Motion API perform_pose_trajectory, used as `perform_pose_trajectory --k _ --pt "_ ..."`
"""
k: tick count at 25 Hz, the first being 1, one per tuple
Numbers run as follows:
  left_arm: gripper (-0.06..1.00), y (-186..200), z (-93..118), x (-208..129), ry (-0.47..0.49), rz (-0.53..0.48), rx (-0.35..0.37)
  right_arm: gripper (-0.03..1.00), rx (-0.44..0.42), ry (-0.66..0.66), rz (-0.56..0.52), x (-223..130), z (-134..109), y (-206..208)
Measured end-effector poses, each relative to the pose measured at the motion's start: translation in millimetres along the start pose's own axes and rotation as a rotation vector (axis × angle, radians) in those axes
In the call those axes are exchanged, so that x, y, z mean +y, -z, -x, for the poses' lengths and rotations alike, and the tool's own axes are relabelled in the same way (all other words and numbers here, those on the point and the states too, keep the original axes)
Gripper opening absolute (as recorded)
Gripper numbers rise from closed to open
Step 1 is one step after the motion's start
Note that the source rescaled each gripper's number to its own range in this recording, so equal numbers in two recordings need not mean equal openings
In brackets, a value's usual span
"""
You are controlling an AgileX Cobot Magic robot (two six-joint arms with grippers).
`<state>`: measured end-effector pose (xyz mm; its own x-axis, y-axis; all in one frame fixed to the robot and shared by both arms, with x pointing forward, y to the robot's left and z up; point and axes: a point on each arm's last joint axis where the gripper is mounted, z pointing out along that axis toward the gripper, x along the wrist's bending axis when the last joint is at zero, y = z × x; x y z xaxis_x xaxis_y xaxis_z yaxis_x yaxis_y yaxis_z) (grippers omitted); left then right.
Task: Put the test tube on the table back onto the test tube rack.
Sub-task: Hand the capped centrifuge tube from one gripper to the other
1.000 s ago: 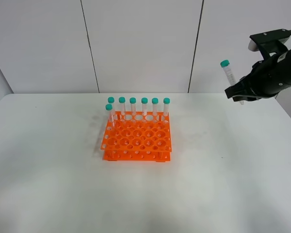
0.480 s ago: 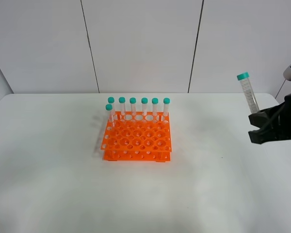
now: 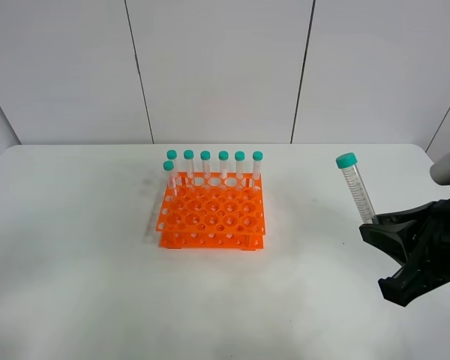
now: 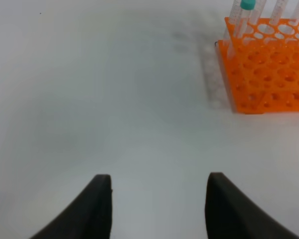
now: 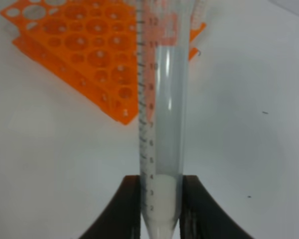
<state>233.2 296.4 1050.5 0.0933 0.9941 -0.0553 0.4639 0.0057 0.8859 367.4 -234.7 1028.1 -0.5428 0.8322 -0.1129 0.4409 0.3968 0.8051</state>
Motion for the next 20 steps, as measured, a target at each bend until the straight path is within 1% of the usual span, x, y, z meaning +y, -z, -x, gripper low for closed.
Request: perform_pose_trajectory --k 5,7,10,13,17,20 --pt "0.72 0.0 0.0 0.0 0.000 0.000 0.000 0.01 0.087 -0.052 0.013 2.2 -15.5 0.2" --pt "0.72 0.0 0.0 0.0 0.000 0.000 0.000 0.01 0.125 -0.073 0.046 5.7 -22.6 0.9" --pt "0.72 0.0 0.0 0.0 0.000 0.000 0.000 0.01 0.158 -0.099 0.108 9.4 -29.5 1.0" --pt "0.72 0.0 0.0 0.0 0.000 0.000 0.000 0.01 0.158 -0.113 0.134 4.4 -31.1 -2.1" --pt "0.72 0.0 0.0 0.0 0.000 0.000 0.000 0.01 0.156 -0.127 0.115 -8.6 -32.1 -7.1" --pt "0.72 0.0 0.0 0.0 0.000 0.000 0.000 0.01 0.156 -0.132 0.112 -11.3 -32.3 -8.1"
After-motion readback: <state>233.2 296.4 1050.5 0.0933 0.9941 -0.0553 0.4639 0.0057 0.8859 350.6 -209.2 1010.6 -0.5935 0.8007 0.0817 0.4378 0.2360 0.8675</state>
